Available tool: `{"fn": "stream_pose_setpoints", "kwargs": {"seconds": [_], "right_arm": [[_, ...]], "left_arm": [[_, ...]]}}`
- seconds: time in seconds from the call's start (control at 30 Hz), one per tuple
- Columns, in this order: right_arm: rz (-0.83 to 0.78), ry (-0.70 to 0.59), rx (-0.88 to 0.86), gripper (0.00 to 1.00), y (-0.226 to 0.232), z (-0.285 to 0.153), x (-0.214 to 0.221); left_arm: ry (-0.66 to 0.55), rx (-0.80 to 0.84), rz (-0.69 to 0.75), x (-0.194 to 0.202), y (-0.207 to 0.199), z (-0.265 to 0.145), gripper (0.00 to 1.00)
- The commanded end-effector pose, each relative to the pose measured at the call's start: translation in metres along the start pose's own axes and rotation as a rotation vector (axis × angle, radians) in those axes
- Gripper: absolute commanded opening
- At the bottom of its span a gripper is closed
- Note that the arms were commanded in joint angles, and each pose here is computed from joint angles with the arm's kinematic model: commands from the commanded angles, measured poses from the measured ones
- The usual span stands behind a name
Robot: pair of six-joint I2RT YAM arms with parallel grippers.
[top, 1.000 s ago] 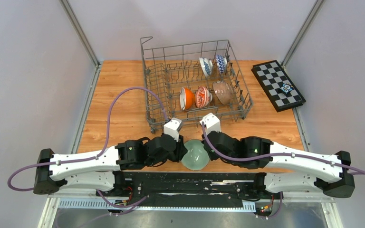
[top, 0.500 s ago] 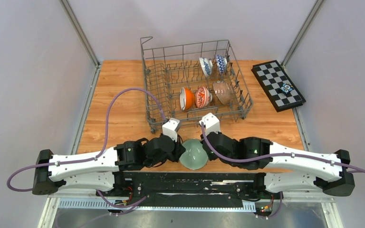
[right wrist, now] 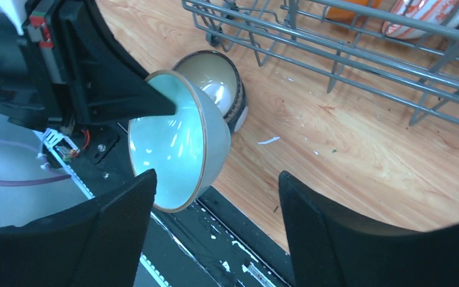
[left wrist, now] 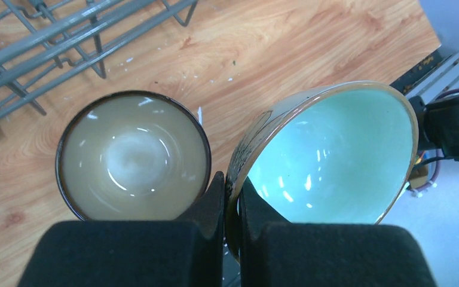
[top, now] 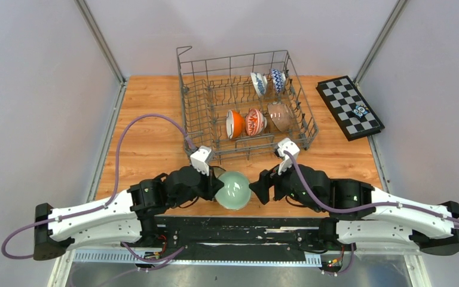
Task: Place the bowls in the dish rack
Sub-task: Pick up the bowl from the center of the board.
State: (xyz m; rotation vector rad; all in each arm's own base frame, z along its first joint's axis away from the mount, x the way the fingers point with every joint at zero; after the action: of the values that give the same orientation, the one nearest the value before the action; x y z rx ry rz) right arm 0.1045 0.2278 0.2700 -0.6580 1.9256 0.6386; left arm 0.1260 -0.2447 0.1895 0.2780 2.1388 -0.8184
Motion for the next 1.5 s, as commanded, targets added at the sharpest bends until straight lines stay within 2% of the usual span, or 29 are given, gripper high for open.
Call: {"fn": "stream_pose_setpoints", "kwargs": {"seconds": [0.0,0.17,0.33,0.6,1.0,1.47], "right_arm": [[0.024,-0.057,-0.099,0.81,0.015,-0.004,-0.008],[0.043,-0.096,-0.188,0.95,0.030,-0.006,-0.017],[0.089,-0.094,-0.208,1.00,0.037,0.000,-0.019],[0.169,-0.095,-0.227,1.00,0.043,0.011,-0.016],[0.231,-0.175,-0.267,1.00,0.049,0.015,-0.027],[0.248,-0.237,-0.346,0.99,0.062,0.010,-0.044]], "left_arm": [[-0.122,0.155,-0.063,-0.034,-0.021,-0.009,0.00],[-0.163,0.222,-0.092,-0.045,-0.021,-0.015,0.00],[-0.193,0.345,-0.162,-0.052,-0.027,-0.017,0.00],[-0.271,0.503,-0.242,-0.068,-0.031,-0.030,0.00],[-0.366,0.668,-0.309,-0.083,-0.038,-0.051,0.00],[-0.382,0.680,-0.336,-0.082,-0.035,-0.051,0.00]]}}
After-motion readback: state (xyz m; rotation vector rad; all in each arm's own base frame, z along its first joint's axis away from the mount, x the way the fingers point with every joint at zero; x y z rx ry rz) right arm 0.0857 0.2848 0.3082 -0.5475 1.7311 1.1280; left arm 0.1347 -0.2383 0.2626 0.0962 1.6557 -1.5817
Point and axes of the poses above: each gripper's point midway between its finger pads, its own z axis out along the fingers, its own y axis along the line the jaws close on, x = y × z, the point moved 2 cm from there along -z, back along the fingers, and after that the axes turned 6 degrees about -z, right-handed, at the moved point
